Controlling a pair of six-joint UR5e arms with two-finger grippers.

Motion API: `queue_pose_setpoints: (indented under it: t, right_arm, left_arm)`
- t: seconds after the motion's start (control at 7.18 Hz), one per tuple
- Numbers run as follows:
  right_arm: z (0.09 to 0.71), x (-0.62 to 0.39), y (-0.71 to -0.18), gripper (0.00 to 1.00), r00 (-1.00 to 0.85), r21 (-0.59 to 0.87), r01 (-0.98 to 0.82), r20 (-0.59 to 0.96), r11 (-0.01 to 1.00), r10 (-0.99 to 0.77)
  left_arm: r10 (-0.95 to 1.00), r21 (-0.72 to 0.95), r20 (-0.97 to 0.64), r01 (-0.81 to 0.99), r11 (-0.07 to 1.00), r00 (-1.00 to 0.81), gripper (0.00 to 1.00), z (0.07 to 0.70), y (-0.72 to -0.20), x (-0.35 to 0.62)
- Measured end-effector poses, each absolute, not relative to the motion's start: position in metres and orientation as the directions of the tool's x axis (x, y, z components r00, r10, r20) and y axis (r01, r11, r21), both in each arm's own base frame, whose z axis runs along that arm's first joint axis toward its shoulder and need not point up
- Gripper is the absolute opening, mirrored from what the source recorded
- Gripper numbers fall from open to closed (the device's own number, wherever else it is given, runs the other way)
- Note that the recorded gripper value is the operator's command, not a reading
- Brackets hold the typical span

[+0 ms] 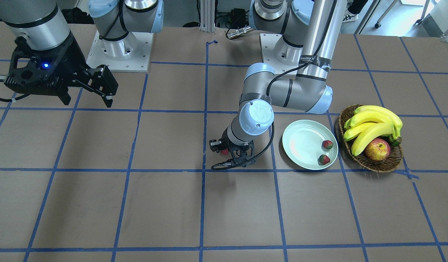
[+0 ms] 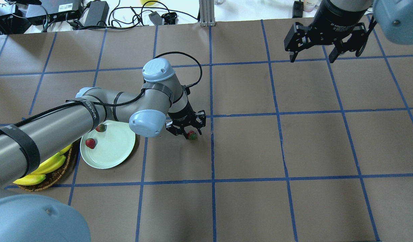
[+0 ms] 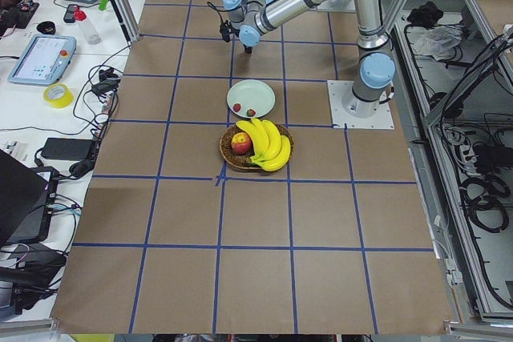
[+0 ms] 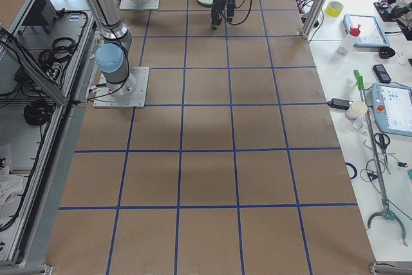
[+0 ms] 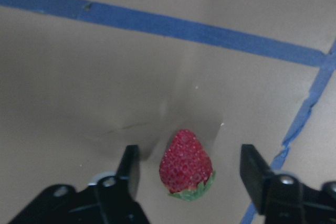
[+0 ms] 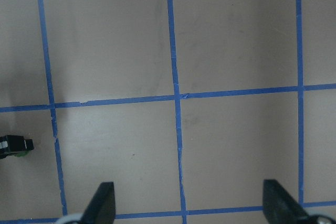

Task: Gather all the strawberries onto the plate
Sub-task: 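Carry the strawberry onto the plate and open the left gripper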

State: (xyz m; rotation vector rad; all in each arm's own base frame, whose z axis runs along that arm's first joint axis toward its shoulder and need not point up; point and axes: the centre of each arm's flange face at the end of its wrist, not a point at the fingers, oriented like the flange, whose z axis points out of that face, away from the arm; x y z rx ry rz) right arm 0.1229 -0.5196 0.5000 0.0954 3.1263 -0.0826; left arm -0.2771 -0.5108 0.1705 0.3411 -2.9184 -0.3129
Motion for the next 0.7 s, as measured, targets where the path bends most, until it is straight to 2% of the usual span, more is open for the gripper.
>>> queue_pose_setpoints:
  t: [0.42, 0.7]
  right_arm:
    - [0.497, 0.123, -0.519, 1.00, -0.998, -0.047, 0.061, -0.014, 0.997, 0.061]
    - [0.497, 0.123, -0.519, 1.00, -0.998, -0.048, 0.060, -0.014, 0.997, 0.059]
  left_arm:
    - [-0.236, 0.180, 0.151, -0.208, 0.961, -0.960, 0.00, 0.196, -0.522, -0.273]
    - [-0.211, 0.144, 0.044, -0.203, 0.969, -0.976, 0.00, 0.246, -0.557, -0.231]
